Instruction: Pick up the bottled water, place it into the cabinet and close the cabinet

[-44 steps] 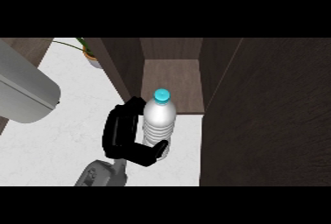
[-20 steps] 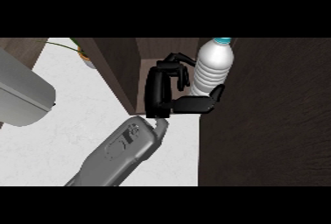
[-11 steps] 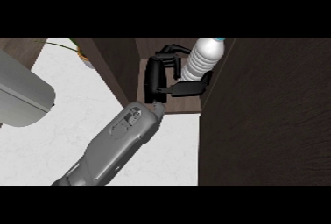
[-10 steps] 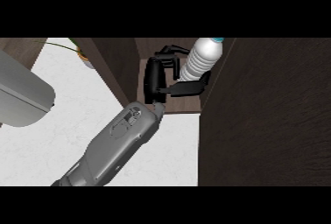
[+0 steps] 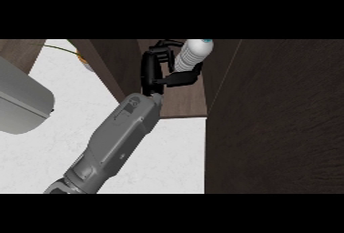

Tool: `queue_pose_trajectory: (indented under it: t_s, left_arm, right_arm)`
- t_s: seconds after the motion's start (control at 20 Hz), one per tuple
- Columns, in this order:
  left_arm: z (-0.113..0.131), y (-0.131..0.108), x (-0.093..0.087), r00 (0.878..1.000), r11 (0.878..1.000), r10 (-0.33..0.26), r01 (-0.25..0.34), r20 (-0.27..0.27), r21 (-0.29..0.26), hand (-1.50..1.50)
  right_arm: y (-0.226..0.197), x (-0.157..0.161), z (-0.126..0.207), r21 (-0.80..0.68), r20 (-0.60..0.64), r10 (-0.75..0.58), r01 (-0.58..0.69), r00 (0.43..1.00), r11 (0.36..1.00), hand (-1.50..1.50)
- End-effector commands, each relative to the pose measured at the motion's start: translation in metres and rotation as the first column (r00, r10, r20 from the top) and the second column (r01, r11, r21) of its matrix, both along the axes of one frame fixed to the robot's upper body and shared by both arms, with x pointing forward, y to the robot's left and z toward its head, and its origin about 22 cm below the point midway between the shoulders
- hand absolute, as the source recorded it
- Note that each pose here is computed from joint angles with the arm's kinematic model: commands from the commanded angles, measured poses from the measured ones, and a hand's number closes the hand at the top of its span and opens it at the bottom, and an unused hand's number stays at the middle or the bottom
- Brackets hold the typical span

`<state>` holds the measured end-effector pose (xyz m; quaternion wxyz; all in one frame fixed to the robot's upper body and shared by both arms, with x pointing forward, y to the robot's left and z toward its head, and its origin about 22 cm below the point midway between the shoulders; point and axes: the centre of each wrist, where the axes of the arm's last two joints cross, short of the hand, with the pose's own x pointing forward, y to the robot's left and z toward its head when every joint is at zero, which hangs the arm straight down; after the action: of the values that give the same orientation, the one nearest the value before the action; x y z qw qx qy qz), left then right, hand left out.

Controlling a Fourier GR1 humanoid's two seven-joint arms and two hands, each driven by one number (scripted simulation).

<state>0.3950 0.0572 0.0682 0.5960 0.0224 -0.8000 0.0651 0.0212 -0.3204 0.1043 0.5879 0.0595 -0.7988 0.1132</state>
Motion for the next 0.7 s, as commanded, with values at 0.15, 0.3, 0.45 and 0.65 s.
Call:
queue_pose_trajectory:
  t_s: [0.15, 0.3, 0.45, 0.65]
  left_arm:
    - [-0.016, 0.009, 0.017, 0.998, 0.986, 0.063, -0.064, 0.014, 0.151, 1.5]
    - [-0.013, 0.005, 0.022, 0.999, 0.967, 0.054, -0.055, 0.011, 0.248, -1.5]
    - [-0.006, 0.027, 0.037, 0.999, 0.962, 0.044, -0.043, 0.003, 0.27, -1.5]
    - [-0.017, 0.018, 0.033, 0.997, 0.948, 0.082, -0.08, 0.006, 0.309, -1.5]
  right_arm:
    - [0.004, 0.002, 0.019, 0.042, 0.06, 0.039, -0.042, 0.997, 0.998, -1.5]
    - [0.006, -0.001, 0.014, 0.058, 0.049, 0.031, -0.033, 0.998, 0.998, -1.5]
    - [0.012, 0.004, 0.02, 0.048, 0.05, 0.039, -0.042, 0.998, 0.998, -1.5]
    - [0.013, 0.004, 0.022, 0.063, 0.062, 0.031, -0.035, 0.998, 0.997, -1.5]
